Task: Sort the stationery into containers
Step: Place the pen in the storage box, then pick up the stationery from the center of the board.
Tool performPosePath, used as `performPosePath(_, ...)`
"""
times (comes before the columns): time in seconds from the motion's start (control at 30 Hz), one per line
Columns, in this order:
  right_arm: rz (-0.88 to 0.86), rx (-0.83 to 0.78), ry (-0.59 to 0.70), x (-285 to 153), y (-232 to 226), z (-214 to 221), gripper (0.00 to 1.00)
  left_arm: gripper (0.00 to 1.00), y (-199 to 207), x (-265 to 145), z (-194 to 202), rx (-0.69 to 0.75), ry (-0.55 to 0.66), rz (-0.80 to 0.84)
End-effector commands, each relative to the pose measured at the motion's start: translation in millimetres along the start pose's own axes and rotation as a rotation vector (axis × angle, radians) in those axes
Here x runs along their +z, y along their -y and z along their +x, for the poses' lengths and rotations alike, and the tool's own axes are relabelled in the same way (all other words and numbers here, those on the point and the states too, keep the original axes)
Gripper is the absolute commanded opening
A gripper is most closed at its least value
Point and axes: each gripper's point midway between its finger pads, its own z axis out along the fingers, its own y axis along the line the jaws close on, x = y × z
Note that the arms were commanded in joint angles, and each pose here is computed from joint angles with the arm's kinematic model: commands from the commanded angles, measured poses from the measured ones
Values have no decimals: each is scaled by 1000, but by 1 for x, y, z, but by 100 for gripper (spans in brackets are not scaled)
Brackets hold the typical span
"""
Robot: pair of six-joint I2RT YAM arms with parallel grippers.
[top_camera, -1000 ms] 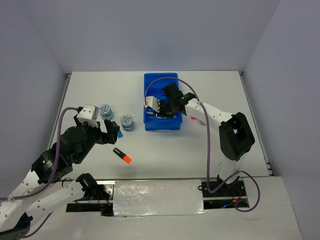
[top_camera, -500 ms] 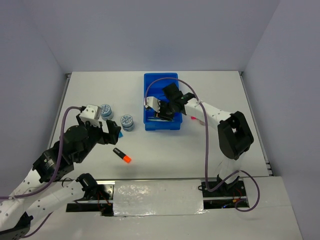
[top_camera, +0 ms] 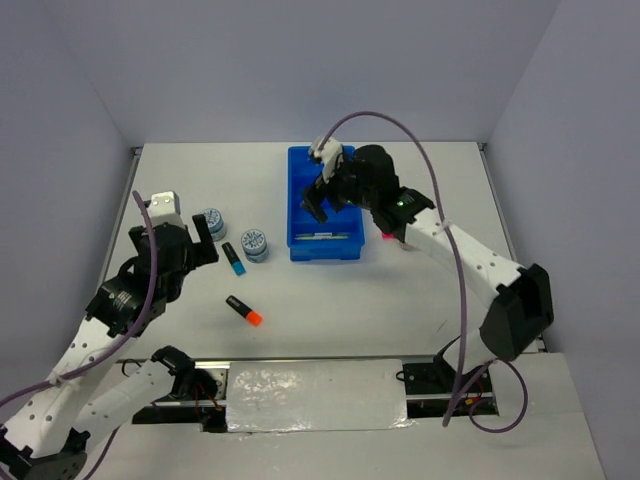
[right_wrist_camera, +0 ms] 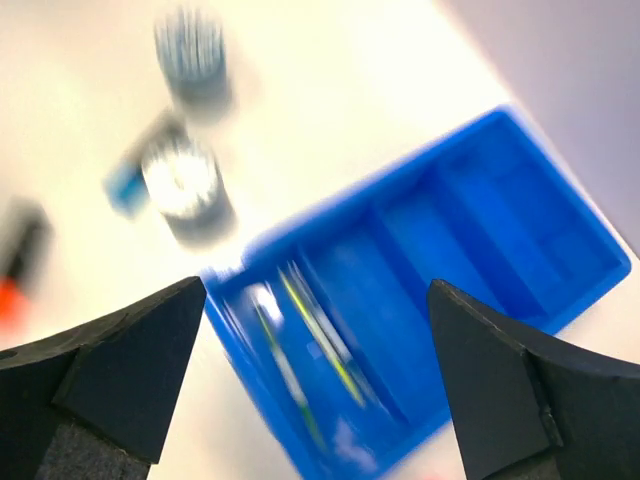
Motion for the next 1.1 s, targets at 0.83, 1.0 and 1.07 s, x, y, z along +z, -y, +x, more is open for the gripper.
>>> performPosePath(0.83,389,552,-164,158,-89,21,100,99,-59,18,-12,-167,-26,-201)
performPosePath(1.0,343,516,-199,179,-108,24,99,99,-59,10,-16,-179,11,-184)
performPosePath(1.07,360,514,-208,184,-108,28,99,99,-59,9,-17,-180,16,-182)
